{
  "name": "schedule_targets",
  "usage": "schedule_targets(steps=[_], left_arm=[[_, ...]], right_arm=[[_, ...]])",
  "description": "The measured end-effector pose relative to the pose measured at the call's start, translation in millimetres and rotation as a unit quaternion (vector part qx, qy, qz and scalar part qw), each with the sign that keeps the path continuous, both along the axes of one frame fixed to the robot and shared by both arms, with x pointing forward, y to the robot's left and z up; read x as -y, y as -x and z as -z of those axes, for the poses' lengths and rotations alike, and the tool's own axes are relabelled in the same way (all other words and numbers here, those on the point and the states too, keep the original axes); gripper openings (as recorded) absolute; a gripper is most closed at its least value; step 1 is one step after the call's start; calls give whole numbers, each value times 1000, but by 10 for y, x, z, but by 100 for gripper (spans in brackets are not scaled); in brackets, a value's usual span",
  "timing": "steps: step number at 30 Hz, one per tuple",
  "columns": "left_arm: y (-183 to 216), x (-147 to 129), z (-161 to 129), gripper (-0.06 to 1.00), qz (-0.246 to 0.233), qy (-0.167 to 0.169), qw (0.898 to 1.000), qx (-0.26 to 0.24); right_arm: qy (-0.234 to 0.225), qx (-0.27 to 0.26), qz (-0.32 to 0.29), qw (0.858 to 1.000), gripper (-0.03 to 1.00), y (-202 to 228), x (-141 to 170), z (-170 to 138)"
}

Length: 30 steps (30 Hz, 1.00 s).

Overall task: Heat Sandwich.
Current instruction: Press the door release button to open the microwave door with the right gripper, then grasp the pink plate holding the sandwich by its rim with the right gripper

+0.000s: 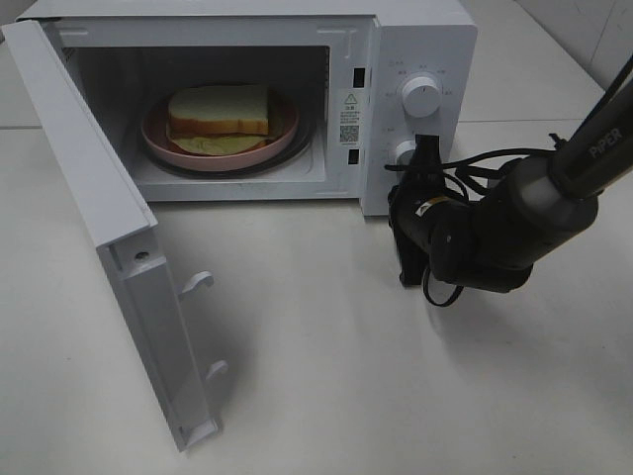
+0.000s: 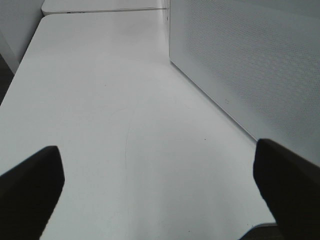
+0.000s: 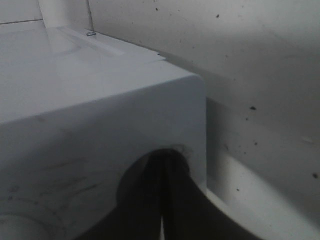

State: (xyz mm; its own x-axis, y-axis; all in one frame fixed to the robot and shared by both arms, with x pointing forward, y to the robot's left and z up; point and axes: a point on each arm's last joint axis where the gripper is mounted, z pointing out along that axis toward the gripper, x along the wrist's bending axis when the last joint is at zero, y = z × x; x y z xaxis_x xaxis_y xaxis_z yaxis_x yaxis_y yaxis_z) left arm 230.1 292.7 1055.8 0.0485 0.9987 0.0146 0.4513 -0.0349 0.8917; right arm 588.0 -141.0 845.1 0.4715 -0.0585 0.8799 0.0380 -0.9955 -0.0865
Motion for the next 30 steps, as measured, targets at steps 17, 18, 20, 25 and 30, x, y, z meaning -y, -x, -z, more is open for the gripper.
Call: schedule_targets(steps=[17, 18, 20, 25, 30], left_arm=[[0, 0, 0, 97, 0, 0, 1000, 0], [0, 0, 0, 97, 0, 0, 1000, 0], [0, 0, 0, 97, 0, 0, 1000, 0], [0, 0, 0, 97, 0, 0, 1000, 0], [0, 0, 0, 97, 0, 0, 1000, 0]], right_arm=[[30, 3, -60, 998, 1, 540, 109, -211], [30, -3, -65, 997, 1, 591, 104, -217], [31, -10, -72, 997, 1, 669, 102, -240], [35, -39, -91, 994, 1, 857, 158, -314], [60, -66, -133, 987, 2, 1043, 218, -448]])
